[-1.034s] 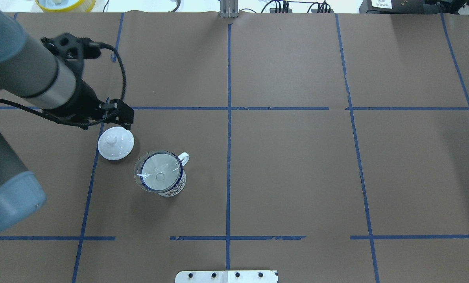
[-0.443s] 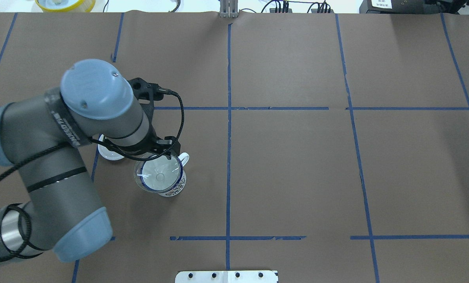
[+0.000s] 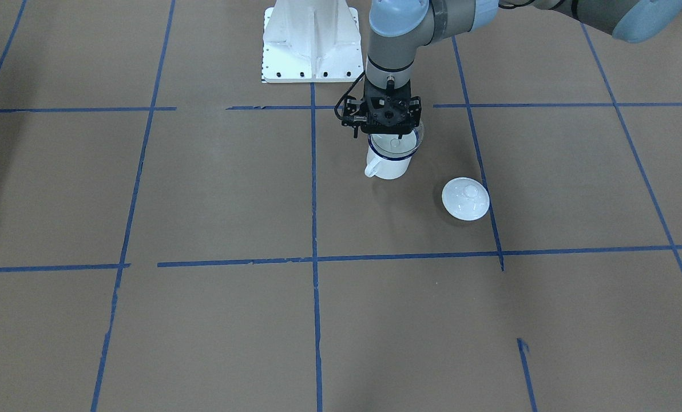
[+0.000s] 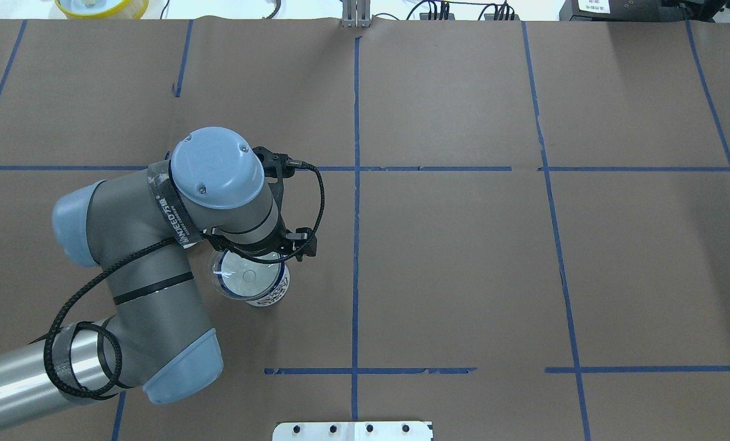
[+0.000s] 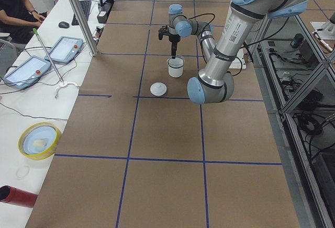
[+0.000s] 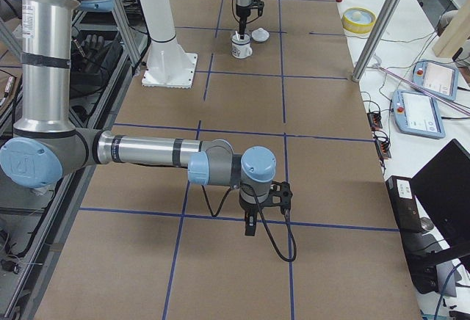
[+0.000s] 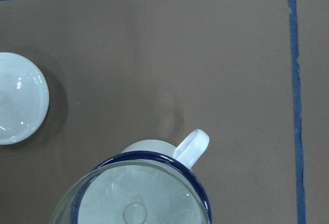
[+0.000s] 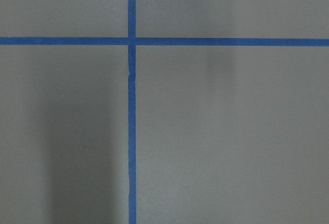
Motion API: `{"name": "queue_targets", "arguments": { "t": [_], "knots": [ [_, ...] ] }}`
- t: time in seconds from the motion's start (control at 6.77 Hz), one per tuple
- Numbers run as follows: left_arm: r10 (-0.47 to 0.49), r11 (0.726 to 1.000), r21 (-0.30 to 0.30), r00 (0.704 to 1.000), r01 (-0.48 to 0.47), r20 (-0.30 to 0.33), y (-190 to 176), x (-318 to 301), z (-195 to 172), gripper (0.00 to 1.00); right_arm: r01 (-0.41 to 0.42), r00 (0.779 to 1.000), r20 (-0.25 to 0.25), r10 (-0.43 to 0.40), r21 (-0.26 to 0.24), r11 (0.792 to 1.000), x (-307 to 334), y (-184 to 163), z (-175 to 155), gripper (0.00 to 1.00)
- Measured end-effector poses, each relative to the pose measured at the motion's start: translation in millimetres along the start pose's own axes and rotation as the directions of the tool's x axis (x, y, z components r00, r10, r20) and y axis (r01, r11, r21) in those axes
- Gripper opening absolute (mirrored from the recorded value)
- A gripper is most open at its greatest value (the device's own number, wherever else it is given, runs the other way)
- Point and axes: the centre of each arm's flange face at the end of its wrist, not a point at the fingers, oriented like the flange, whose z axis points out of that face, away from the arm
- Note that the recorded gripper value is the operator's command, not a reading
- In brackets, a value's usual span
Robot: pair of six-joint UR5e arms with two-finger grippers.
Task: Remove funnel from cup
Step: 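Grasp the funnel with the left gripper and lift it out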
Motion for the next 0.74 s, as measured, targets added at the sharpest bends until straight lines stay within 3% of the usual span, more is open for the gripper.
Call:
{"name": "queue_targets", "arguments": {
  "t": [0.15,0.3,0.74],
  "knots": [
    [-0.002,1.0,-0.001,1.0,0.002,0.001,-1.5,-0.5,5.0,0.15,0.0,1.0,0.0,0.0,0.0,1.0,0.0,0.0,0.0,1.0],
    [-0.003,1.0,-0.002,1.0,0.003,0.004,-1.9,-1.1,7.5,0.0,0.0,1.0,0.0,0.0,0.0,1.0,0.0,0.0,0.0,1.0],
    [-0.003,1.0,0.002,1.0,0.003,0.0,-0.7,-1.2,2.0,0.0,0.0,1.0,0.0,0.0,0.0,1.0,0.0,0.0,0.0,1.0]
  ]
}}
